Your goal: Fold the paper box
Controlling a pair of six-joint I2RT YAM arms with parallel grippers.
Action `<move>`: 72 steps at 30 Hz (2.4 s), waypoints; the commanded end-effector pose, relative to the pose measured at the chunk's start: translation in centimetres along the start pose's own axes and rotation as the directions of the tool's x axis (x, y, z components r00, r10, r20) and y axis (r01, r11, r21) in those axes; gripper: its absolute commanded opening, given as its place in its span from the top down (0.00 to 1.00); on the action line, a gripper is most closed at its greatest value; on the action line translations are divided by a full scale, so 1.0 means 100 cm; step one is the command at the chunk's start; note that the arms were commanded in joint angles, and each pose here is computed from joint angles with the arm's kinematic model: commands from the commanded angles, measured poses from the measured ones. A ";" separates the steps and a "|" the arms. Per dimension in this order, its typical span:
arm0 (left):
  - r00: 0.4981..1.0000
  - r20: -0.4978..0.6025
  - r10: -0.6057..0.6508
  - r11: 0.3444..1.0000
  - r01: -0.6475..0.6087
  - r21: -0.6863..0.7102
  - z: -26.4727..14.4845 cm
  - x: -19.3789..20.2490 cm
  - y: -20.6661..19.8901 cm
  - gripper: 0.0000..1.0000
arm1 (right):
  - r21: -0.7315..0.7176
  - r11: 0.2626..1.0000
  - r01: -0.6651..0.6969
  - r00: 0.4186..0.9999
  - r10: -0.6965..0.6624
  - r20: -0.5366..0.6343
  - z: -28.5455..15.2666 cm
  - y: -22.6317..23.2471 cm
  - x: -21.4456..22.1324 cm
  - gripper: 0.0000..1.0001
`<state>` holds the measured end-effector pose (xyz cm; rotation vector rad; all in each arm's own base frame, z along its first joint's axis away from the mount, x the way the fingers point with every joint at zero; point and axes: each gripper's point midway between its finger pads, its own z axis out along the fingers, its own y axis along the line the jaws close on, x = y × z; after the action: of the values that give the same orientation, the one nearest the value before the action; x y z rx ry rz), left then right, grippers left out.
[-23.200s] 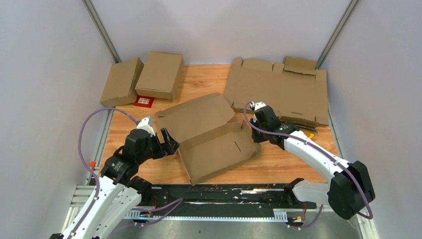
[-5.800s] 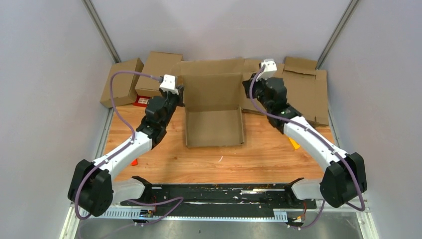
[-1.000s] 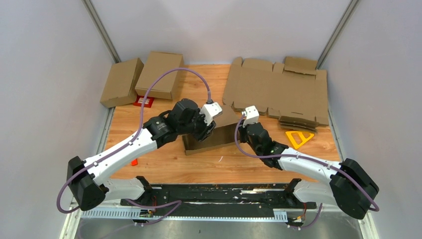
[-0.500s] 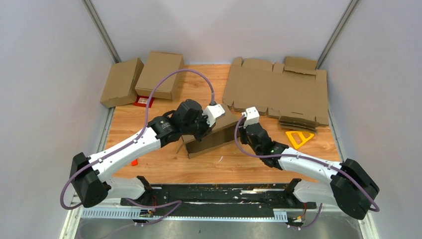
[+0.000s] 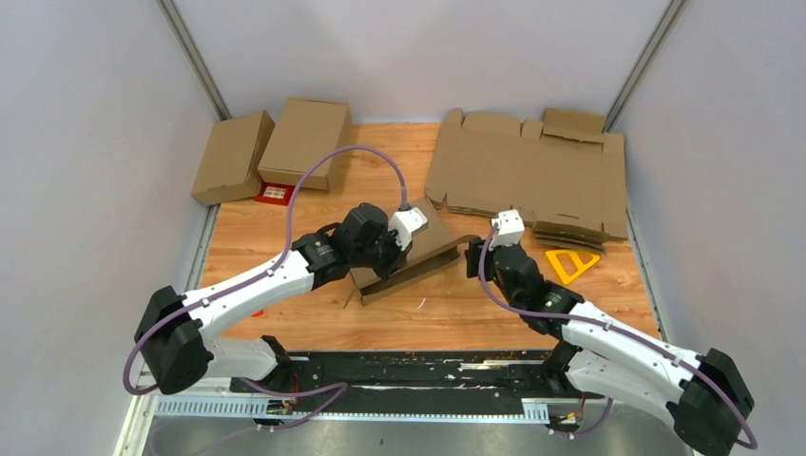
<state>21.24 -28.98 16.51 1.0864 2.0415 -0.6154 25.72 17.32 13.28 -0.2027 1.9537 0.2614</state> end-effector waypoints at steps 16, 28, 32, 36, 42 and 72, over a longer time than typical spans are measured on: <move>0.976 -0.078 -0.203 0.979 0.205 0.013 0.041 0.076 -0.010 0.85 | -0.066 0.998 -0.018 0.993 0.026 0.119 -0.038 0.005 -0.064 0.32; 0.970 -0.089 -0.225 0.974 0.225 -0.010 0.039 0.074 -0.008 0.75 | -0.131 0.991 0.022 0.999 -0.017 0.040 -0.016 0.036 -0.079 0.33; 0.978 -0.015 -0.210 0.978 0.209 -0.025 0.015 0.046 -0.005 0.67 | -0.131 0.991 0.020 1.000 -0.020 -0.005 -0.003 0.044 -0.079 0.34; 0.975 0.074 -0.207 0.974 0.213 -0.081 -0.009 0.029 0.004 0.60 | -0.150 0.989 0.001 0.999 -0.007 -0.039 0.009 0.049 -0.079 0.34; 0.930 0.162 -0.329 0.879 0.364 -0.306 -0.029 0.049 0.058 0.41 | -0.214 0.975 -0.067 0.987 0.034 -0.154 0.039 0.053 -0.074 0.33; 0.862 0.167 -0.478 0.842 0.504 -0.192 -0.009 0.118 0.086 0.56 | -0.343 0.902 -0.261 0.856 0.053 -0.514 0.080 0.063 0.032 0.71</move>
<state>25.69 -14.76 7.18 0.0828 2.2645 -0.4628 33.79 24.74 7.63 -0.3758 2.3803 0.6441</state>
